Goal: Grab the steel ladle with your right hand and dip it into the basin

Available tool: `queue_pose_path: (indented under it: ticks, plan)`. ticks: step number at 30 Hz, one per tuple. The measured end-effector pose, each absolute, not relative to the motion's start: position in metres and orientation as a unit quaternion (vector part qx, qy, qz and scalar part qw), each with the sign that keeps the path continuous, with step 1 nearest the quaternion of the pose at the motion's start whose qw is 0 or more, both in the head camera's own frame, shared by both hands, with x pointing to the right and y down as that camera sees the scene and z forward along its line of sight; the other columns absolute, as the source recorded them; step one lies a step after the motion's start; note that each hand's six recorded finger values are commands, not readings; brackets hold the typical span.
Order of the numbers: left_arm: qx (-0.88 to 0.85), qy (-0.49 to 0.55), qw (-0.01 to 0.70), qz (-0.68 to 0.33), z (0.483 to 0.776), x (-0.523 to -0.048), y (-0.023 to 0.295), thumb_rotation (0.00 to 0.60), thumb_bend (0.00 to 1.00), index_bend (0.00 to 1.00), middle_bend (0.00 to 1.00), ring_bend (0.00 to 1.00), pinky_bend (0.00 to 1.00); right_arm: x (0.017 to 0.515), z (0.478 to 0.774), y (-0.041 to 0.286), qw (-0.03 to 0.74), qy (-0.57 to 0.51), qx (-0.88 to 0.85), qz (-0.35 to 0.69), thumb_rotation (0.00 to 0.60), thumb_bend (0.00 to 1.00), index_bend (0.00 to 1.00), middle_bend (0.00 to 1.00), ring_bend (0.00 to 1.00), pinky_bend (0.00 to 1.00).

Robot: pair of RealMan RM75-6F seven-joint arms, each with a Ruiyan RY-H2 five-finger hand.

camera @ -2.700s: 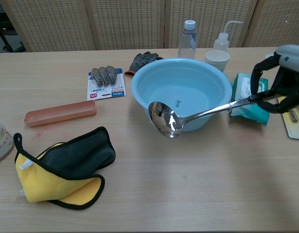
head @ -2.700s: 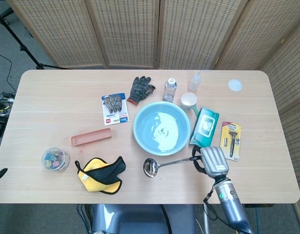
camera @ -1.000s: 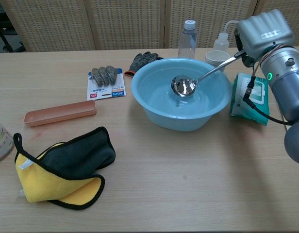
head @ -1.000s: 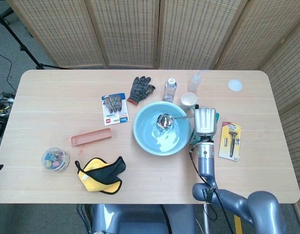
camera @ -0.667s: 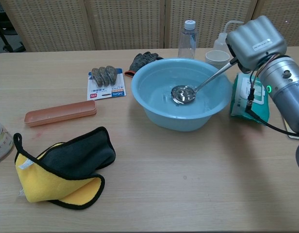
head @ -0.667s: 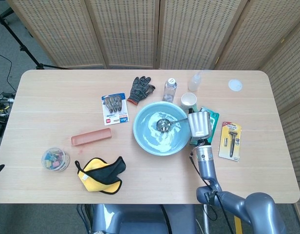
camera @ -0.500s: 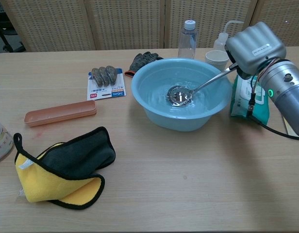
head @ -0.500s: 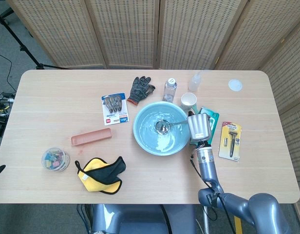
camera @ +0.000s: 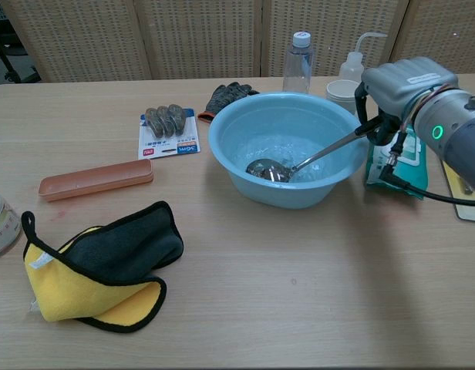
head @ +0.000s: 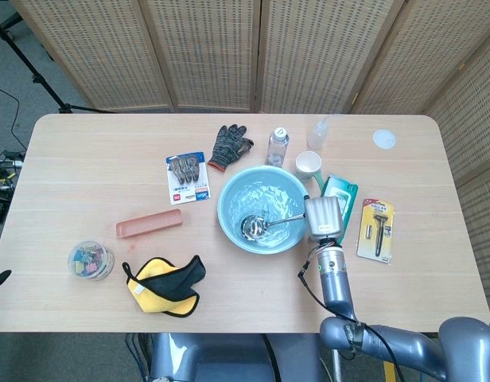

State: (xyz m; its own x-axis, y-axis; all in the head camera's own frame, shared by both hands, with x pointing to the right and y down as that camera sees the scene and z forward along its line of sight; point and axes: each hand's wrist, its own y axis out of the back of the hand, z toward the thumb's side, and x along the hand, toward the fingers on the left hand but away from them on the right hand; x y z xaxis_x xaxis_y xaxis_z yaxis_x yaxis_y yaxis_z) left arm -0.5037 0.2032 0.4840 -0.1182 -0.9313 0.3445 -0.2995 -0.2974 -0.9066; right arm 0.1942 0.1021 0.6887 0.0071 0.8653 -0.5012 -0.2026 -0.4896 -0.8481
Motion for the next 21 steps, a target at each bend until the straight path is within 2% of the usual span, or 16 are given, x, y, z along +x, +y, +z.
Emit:
queue_pose_path:
  ticks: [5,21]
  plan:
    - [-0.596,0.516,0.291,-0.542,0.484,-0.504,0.203,0.6,0.0,0.0,0.0,0.0,0.0,0.193,0.673,0.092,0.367,-0.318,-0.592,0.644,0.6,1.0,0.9,1.0,0.95,1.0]
    - [-0.598,0.513,0.291,-0.542,0.486,-0.503,0.203,0.6,0.0,0.0,0.0,0.0,0.0,0.184,0.637,0.072,0.31,-0.372,-0.614,0.623,0.6,1.0,0.9,1.0,0.95,1.0]
